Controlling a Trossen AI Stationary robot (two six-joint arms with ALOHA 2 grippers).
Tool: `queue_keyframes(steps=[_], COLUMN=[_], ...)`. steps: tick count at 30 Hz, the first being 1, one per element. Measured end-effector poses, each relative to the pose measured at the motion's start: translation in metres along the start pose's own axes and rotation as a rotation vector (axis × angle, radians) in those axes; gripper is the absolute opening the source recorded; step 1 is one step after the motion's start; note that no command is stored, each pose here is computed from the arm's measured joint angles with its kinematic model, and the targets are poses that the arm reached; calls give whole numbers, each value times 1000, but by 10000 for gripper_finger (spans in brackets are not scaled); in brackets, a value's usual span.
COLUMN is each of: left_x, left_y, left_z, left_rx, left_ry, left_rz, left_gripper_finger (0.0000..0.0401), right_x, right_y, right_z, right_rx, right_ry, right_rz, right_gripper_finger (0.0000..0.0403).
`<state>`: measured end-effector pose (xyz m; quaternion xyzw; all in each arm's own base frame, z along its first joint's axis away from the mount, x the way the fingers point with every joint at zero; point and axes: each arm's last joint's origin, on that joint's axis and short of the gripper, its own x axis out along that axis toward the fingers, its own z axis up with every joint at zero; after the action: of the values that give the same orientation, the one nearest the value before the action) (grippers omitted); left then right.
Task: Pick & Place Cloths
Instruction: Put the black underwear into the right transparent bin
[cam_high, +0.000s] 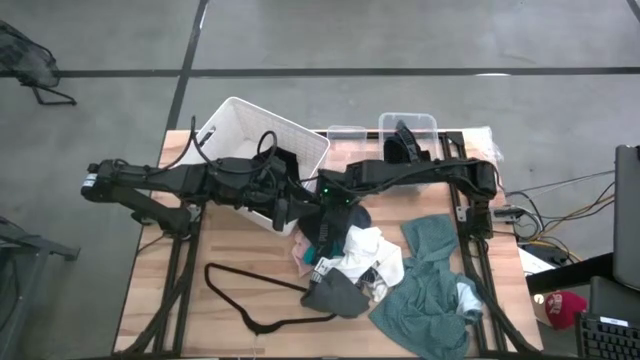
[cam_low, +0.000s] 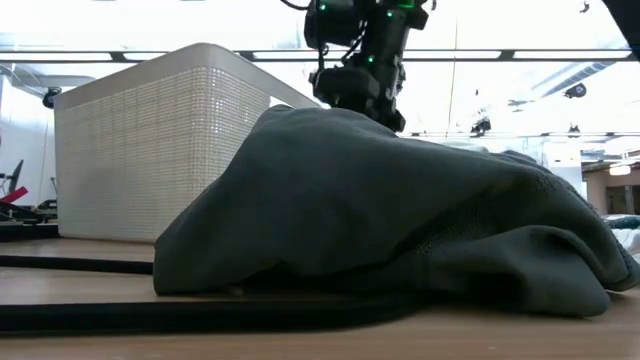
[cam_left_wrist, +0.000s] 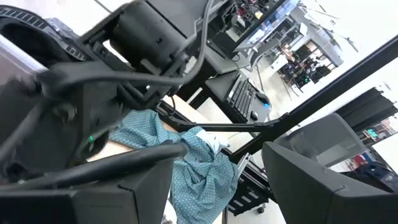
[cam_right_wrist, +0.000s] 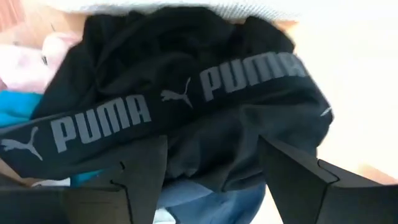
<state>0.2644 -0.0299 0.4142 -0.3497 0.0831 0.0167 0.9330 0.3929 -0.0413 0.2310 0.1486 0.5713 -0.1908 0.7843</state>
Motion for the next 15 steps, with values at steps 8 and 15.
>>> queue_keyframes(steps=[8,15], left_x=[0,0], left_y=[2,2], left_z=[-2,-3], left_rx=[-5,-11], left_ry=[18,23], left_rz=[18,22], left_gripper_finger=[250,250], right_x=[23,23], right_y=[3,3], right_z=[-2,-2], right_rx=[0,1], right_ry=[65,73], right_rz=[-24,-28], right_gripper_finger=[205,106])
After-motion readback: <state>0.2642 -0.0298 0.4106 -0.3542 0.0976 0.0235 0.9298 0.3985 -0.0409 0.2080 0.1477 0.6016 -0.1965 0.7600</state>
